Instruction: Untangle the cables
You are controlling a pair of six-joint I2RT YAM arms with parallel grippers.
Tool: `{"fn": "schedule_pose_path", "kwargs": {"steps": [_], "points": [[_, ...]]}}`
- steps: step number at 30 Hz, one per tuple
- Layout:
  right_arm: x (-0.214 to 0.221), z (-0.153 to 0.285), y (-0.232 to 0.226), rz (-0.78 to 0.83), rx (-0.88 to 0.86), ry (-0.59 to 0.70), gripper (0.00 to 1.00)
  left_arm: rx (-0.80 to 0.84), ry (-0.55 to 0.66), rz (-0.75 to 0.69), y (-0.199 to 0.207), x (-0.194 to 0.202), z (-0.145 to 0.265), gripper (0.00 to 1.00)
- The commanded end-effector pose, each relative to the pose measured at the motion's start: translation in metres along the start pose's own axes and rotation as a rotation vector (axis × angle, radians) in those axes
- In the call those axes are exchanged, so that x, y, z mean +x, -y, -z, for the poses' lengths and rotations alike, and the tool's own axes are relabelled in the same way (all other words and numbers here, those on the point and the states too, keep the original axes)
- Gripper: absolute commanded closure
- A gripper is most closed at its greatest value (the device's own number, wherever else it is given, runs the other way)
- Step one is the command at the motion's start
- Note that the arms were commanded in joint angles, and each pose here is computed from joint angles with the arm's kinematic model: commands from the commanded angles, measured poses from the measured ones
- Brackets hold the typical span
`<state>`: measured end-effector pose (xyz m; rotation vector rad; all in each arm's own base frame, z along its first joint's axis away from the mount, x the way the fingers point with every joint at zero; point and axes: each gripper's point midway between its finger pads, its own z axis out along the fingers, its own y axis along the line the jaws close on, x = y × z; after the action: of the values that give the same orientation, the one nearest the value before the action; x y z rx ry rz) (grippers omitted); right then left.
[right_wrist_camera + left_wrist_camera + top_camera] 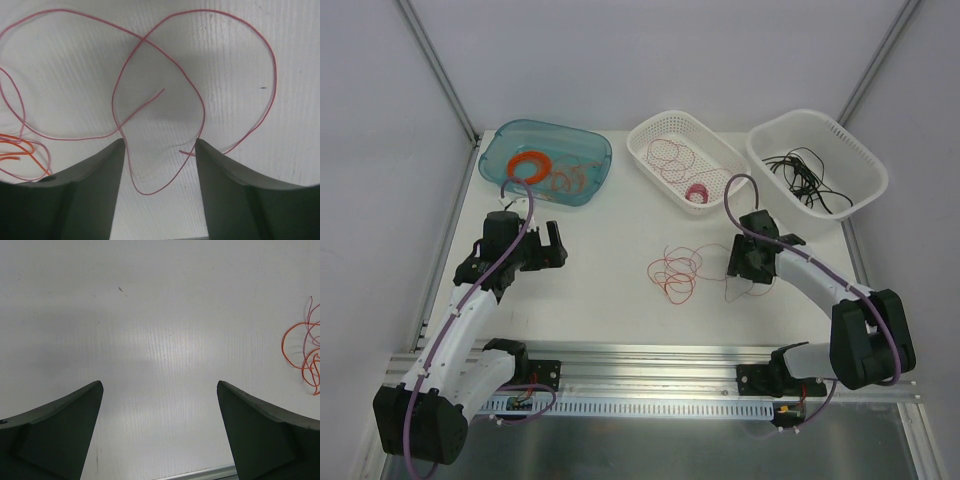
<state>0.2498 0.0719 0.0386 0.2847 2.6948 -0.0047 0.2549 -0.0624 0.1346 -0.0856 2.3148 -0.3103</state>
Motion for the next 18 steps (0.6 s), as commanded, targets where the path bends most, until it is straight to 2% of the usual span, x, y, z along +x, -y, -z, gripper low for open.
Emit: {"fn": "schedule_pose_path", "kwargs": {"steps": [1,7,18], "points": [[-0.032,0.018,-0.012,-0.065,-0.042,0.099,0.34,0.017,0.042,-0.019,0.003,-0.014,0.001,0.01],[-0.035,0.015,-0.016,-0.117,-0.012,0.093,0.2,0.018,0.038,-0.018,0.004,-0.014,0.0,0.01],[-0.025,-0.005,-0.003,-0.277,0.159,0.064,0.06,0.021,0.041,-0.022,0.004,-0.013,0.001,0.01]]}}
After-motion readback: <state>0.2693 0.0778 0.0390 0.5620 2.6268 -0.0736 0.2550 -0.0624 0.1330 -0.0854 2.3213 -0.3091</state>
